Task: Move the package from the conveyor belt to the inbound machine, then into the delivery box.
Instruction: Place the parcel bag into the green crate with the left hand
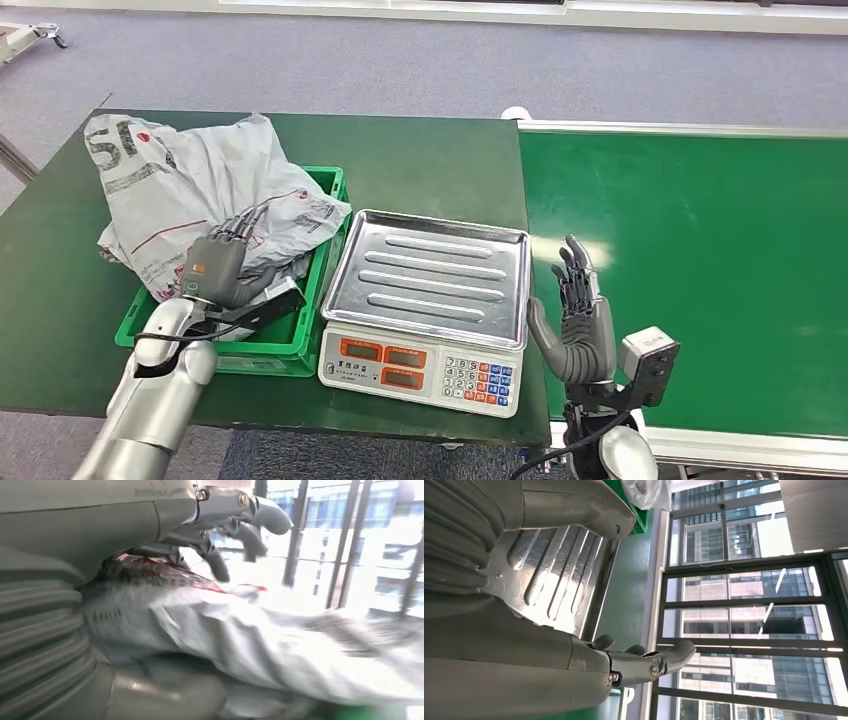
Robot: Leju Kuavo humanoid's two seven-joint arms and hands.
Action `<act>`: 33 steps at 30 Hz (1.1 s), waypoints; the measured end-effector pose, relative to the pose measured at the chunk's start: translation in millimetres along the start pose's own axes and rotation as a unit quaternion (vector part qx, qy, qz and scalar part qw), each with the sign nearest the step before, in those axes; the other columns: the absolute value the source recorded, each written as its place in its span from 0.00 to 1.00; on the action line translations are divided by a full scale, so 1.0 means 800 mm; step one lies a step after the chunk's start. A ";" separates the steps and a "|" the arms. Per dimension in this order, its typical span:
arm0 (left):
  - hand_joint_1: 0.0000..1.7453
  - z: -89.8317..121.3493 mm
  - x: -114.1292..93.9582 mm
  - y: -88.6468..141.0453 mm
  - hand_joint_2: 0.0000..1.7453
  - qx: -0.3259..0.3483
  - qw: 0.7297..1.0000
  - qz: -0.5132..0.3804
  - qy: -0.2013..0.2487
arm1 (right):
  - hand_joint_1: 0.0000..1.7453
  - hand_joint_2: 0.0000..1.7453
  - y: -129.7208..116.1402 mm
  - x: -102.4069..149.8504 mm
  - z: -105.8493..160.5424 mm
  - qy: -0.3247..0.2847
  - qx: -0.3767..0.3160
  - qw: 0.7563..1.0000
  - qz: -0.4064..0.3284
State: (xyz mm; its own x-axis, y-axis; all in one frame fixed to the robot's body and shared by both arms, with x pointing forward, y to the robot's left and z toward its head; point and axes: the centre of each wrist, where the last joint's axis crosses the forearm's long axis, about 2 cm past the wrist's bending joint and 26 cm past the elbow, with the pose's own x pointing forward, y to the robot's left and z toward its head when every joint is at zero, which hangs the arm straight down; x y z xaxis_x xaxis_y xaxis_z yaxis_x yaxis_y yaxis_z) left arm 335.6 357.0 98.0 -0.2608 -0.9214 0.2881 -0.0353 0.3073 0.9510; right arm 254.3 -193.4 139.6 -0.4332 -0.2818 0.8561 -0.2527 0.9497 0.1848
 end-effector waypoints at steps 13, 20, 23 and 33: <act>0.00 -0.027 0.150 -0.009 1.00 -0.002 0.826 0.540 -0.163 | 0.00 1.00 0.001 -0.022 -0.025 0.026 -0.004 1.000 -0.004; 0.00 -0.030 0.178 -0.016 1.00 -0.011 0.803 0.568 -0.181 | 0.00 1.00 0.003 -0.030 -0.028 0.037 -0.002 0.999 -0.005; 0.00 -0.030 0.182 -0.016 0.50 -0.013 0.800 0.570 -0.184 | 0.00 1.00 0.002 -0.032 -0.028 0.040 -0.002 0.999 -0.005; 0.00 -0.048 0.222 -0.038 0.00 0.011 0.716 0.688 -0.123 | 0.00 0.75 0.016 -0.052 -0.060 0.056 0.017 0.998 -0.022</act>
State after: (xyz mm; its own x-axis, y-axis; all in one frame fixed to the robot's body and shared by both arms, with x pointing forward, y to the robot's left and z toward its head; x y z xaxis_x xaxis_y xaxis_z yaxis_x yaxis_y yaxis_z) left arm 327.4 174.6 124.3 -0.2254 0.3248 0.9186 0.4030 0.8895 -0.2156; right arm 310.6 -162.8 129.2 -0.3220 -0.3050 0.8963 -0.3001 0.9308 0.2089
